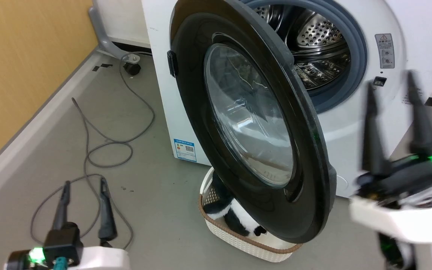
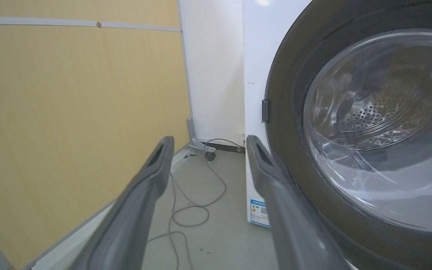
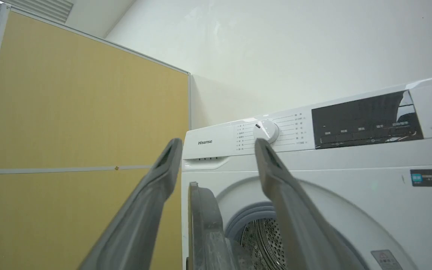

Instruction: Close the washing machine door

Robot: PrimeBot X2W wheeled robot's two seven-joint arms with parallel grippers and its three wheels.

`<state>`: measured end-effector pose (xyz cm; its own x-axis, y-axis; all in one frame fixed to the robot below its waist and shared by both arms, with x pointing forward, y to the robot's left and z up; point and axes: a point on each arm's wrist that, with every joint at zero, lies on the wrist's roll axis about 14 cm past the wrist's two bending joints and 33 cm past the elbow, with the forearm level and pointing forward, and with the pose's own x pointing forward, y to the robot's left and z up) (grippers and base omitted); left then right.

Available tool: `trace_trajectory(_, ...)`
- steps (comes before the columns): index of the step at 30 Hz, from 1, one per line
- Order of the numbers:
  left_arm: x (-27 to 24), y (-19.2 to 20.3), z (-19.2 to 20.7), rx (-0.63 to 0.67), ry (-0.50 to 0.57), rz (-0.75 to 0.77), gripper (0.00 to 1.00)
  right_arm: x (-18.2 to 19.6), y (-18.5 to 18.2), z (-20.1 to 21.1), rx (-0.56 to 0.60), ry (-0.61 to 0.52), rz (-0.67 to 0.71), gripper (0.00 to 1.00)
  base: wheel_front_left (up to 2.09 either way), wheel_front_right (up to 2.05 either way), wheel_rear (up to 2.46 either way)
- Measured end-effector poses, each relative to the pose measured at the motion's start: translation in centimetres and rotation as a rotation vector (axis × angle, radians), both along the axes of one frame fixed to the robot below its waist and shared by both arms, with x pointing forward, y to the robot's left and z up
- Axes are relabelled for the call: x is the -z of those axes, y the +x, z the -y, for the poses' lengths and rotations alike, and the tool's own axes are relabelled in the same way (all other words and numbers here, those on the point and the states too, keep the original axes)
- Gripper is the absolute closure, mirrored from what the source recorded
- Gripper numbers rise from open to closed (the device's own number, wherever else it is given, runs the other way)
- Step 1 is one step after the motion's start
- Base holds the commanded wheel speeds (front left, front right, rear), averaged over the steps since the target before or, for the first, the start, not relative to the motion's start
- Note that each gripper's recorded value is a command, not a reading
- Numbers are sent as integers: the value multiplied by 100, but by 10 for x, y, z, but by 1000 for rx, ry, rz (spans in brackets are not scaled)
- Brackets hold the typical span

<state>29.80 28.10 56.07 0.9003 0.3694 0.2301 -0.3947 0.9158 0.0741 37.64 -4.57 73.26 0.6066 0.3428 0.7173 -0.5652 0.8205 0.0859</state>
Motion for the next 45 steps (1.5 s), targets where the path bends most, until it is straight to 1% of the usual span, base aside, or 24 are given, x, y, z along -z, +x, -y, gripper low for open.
trace_trajectory(1, 1, 0, 2, 6, -11, -1, 0, 0, -5, -9, -37, -9, 5, 0, 0, 0, 0)
trace_trajectory(2, 3, 0, 4, 9, -17, -2, 0, -1, -10, -18, -72, -25, 17, 53, 0, 0, 0)
trace_trajectory(3, 4, 0, 4, 12, -20, -4, 0, -2, -15, -25, -104, -36, 27, 95, 0, 0, 0)
trace_trajectory(4, 5, 0, 5, 16, -26, -5, 0, -1, -19, -32, -137, -45, 28, 100, 0, 0, 0)
trace_trajectory(8, 5, 3, 7, 27, -26, -5, 0, 14, -30, -54, -230, -118, 11, 100, 0, 0, 0)
trace_trajectory(10, 6, 5, 10, 36, -28, -4, 0, 28, -30, -61, -259, -148, -28, 100, 0, 0, 0)
trace_trajectory(15, 7, 9, 14, 49, -32, -4, 0, 95, -29, -77, -309, -278, -203, 100, 0, 0, 0)
trace_trajectory(18, 8, 12, 17, 57, -34, -5, 0, 134, -29, -77, -308, -373, -288, 100, 0, 0, 0)
trace_trajectory(20, 9, 14, 19, 62, -37, -5, 0, 156, -29, -73, -301, -409, -343, 100, 0, 0, 0)
trace_trajectory(25, 9, 18, 23, 74, -36, -5, 0, 200, -25, -53, -249, -502, -449, 100, 0, 0, 0)
trace_trajectory(33, 14, 29, 30, 102, -31, -23, 0, 233, 1, -12, -119, -527, -563, 100, 0, 0, 0)
trace_trajectory(40, 17, 44, 39, 128, -39, -30, 0, 239, 42, 24, 17, -500, -604, 100, 0, 0, 0)
trace_trajectory(45, 24, 60, 45, 145, -46, -50, 0, 233, 82, 41, 91, -459, -600, 100, 0, 0, 0)
